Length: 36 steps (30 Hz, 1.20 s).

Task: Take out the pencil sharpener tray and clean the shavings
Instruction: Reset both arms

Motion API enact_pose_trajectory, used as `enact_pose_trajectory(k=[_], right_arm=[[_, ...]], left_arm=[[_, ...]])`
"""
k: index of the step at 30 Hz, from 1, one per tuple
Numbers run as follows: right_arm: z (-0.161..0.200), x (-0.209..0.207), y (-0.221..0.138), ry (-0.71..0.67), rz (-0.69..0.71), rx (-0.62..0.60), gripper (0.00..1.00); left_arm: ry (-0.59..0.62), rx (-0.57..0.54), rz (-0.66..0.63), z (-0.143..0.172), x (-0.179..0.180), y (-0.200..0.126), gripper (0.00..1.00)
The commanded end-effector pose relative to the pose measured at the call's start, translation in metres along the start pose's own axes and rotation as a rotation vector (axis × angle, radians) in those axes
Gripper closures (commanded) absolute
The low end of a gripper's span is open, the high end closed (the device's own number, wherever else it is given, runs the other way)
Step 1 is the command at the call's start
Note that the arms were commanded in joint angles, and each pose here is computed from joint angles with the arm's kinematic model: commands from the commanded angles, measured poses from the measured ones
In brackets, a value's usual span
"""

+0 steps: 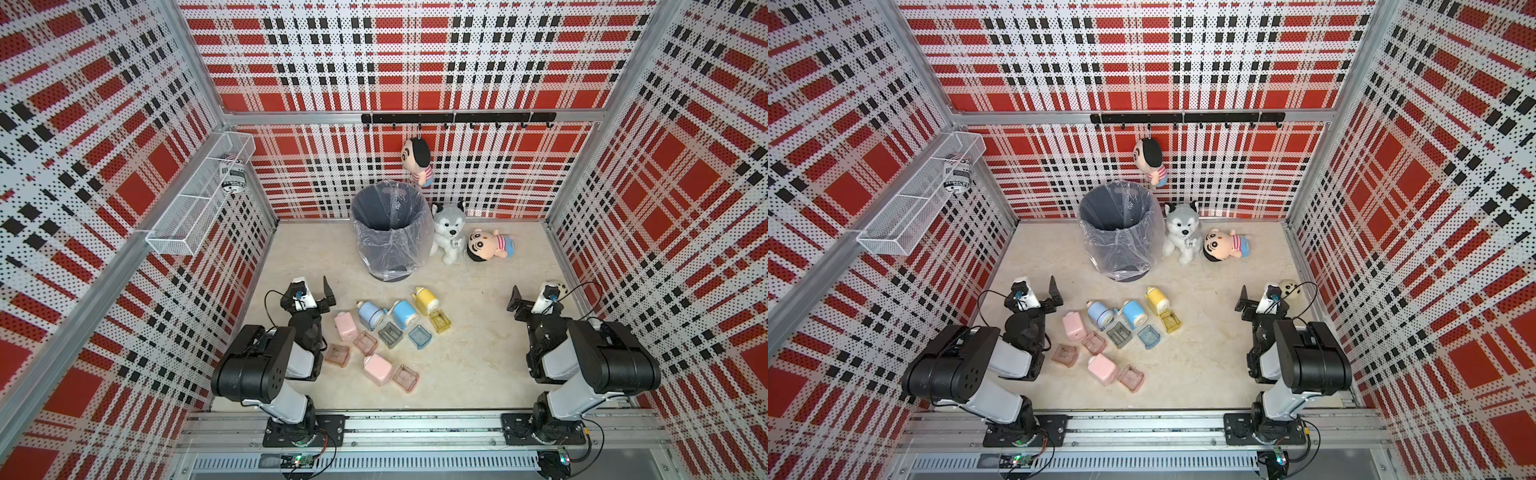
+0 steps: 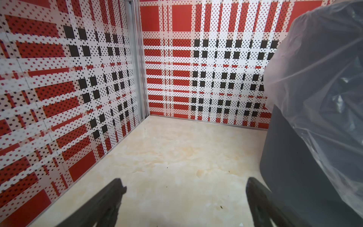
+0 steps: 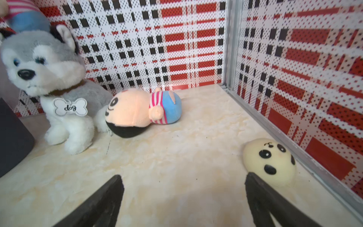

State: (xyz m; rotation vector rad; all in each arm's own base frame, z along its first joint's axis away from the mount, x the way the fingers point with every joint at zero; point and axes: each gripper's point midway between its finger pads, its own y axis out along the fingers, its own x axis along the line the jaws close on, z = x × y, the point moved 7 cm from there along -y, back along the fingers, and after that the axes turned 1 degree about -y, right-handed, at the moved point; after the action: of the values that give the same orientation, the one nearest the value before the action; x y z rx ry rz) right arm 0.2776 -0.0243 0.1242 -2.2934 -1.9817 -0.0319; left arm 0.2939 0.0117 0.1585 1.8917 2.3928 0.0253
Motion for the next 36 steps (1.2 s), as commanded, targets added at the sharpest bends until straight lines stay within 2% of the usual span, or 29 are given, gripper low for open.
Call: enact_pose_trajectory(k=[1,4,6,36], right_arm=[[-0.019,0.006,0.01,-0.014,-0.051,-0.066,0.0],[-0.015,0.019,0.031,-0.065,-0.108,0.031,0.0],[-0.013,0.031,0.041,-0.137,-0.084,0.068,0.0],[-0.013,0.034,0.039,-0.146,-0.083,0.061,0.0]], left_arm=[[-0.021,0.032,-0.026,0.003,0.005,0.01,0.02],[-0.022,0.035,-0.02,0.003,0.003,0.011,0.02],[-0.023,0.034,-0.022,0.003,0.004,0.011,0.02],[-0.026,0.033,-0.022,0.003,0.004,0.01,0.02]])
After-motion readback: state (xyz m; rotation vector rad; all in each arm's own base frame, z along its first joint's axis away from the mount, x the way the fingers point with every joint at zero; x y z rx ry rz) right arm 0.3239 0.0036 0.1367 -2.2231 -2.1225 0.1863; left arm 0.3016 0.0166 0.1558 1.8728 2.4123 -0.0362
